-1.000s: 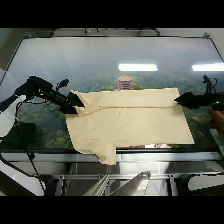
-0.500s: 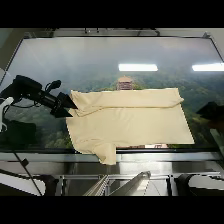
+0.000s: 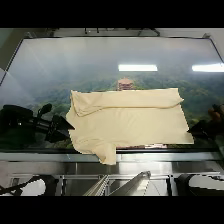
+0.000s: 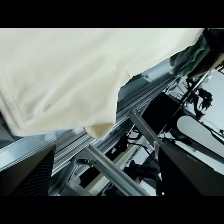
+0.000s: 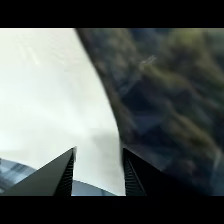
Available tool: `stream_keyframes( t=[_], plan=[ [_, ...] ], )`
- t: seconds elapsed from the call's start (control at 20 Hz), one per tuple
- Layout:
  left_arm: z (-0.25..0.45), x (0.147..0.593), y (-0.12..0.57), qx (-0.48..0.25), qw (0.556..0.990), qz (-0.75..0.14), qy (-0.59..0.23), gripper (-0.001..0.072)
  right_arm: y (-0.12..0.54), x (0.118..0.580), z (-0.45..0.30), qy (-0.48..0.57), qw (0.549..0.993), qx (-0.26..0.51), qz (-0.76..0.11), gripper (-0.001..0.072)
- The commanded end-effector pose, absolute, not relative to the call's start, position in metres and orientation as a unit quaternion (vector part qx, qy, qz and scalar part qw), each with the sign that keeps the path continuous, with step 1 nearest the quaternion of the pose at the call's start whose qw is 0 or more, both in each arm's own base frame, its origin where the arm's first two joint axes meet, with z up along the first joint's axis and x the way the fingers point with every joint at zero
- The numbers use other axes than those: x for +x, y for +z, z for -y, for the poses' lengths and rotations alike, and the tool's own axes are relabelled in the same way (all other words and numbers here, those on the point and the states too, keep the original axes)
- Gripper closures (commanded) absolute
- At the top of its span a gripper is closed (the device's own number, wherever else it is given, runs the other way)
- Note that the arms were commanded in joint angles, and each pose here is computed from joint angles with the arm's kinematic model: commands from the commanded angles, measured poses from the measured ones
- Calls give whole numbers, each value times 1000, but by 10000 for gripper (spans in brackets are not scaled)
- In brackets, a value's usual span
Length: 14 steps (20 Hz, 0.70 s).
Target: Fold the shirts.
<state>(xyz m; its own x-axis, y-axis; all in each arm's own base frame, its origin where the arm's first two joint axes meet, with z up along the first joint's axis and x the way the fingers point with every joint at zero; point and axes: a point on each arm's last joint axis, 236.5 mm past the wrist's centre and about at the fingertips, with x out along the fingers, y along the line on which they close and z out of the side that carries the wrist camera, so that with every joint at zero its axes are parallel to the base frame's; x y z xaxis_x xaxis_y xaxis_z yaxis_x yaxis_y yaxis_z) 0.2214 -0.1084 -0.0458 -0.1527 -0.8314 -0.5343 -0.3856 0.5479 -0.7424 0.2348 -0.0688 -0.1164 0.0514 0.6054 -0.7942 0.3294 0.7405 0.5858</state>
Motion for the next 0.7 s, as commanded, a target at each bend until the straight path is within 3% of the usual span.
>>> stream_keyframes(
  t=[0.0,0.05,0.25,0.4,0.65],
  plan=[
    [114,198,-56,-435,496,-726,-195,3,-138,230,51,123,623,320,-703,333],
    [117,192,-57,-441,488,-729,-189,3,-139,230,45,131,619,317,-707,342],
    [127,161,-65,-461,457,-743,-162,3,-138,230,35,144,611,311,-713,694],
    [127,152,-89,-471,470,-737,-118,3,-138,231,36,142,612,312,-712,692],
    [104,171,-129,-461,562,-686,-40,4,-136,236,32,146,616,319,-706,692]
  ],
)
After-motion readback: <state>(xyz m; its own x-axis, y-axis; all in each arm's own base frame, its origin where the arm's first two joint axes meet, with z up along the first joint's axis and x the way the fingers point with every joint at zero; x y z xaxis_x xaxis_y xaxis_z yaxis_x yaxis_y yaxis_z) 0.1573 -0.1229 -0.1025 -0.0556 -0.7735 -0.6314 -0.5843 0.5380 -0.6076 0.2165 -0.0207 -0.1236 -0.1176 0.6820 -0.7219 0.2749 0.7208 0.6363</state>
